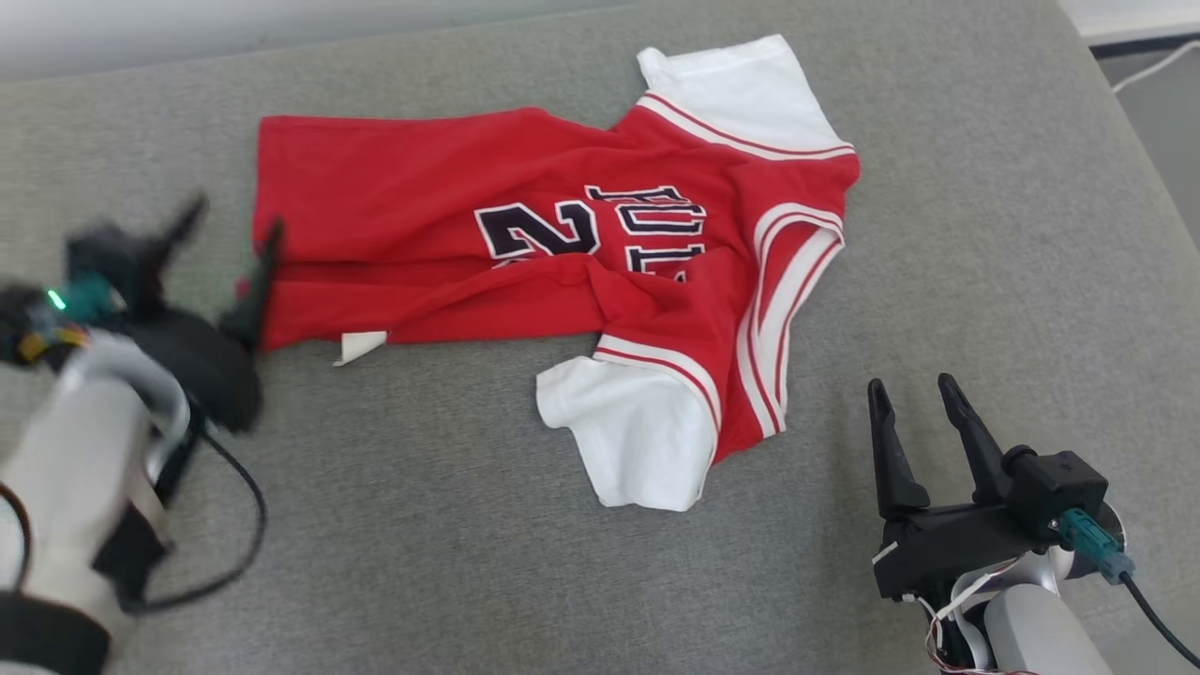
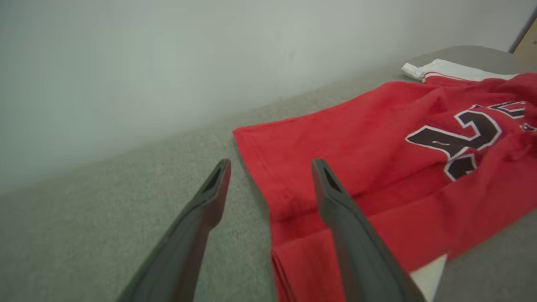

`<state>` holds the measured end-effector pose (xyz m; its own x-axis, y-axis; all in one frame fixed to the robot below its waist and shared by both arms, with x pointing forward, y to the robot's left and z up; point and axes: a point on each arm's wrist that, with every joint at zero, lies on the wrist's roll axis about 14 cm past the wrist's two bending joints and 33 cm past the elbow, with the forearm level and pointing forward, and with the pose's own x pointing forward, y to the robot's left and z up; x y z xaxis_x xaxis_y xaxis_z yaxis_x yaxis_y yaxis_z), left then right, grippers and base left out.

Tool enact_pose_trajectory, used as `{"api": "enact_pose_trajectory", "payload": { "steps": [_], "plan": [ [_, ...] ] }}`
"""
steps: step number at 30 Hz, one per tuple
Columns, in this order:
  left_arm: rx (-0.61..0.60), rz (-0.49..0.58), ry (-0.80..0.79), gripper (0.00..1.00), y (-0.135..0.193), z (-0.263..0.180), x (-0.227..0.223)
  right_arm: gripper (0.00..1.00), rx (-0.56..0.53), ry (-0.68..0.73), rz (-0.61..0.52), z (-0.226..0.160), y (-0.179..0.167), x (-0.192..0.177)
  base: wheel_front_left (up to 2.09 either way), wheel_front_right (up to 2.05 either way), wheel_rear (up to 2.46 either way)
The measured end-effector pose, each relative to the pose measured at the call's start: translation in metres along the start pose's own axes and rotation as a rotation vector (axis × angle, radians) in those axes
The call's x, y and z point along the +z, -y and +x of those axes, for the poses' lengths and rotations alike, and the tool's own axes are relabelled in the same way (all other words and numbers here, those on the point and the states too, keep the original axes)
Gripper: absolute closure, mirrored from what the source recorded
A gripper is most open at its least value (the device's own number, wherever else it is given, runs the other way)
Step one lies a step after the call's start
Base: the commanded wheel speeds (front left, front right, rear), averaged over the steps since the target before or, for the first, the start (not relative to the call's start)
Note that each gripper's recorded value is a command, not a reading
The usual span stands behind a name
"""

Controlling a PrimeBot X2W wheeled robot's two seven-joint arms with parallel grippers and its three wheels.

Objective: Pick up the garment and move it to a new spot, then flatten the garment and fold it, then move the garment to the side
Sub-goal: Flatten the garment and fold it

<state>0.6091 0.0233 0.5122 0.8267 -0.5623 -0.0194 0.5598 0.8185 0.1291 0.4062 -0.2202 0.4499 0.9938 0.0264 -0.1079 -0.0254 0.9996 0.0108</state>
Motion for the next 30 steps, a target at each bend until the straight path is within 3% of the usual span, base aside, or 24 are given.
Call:
{"api": "enact_pose_trajectory", "payload": {
  "steps": [14, 26, 27, 29, 30],
  "plan": [
    [0.085, -0.273, -0.036, 0.0, 0.029, -0.058, -0.038, 0.0, 0.051, 0.017, -0.026, -0.001, -0.01, 0.007, 0.0, 0.0, 0.0],
    [0.109, -0.336, 0.027, 0.0, 0.034, -0.048, -0.036, 0.0, 0.008, -0.004, -0.035, -0.005, 0.006, 0.0, 0.0, 0.0, 0.0],
    [0.11, -0.338, 0.036, 0.09, 0.034, -0.048, -0.034, 0.0, 0.007, -0.004, -0.034, -0.005, 0.006, 0.0, 0.0, 0.0, 0.0],
    [0.114, -0.339, 0.052, 0.48, 0.035, -0.05, -0.03, 0.0, 0.006, -0.004, -0.033, -0.005, 0.006, 0.0, 0.0, 0.0, 0.0],
    [0.114, -0.339, 0.052, 0.49, 0.035, -0.05, -0.03, 0.0, 0.006, -0.004, -0.033, -0.005, 0.006, 0.0, 0.0, 0.0, 0.0]
  ]
}}
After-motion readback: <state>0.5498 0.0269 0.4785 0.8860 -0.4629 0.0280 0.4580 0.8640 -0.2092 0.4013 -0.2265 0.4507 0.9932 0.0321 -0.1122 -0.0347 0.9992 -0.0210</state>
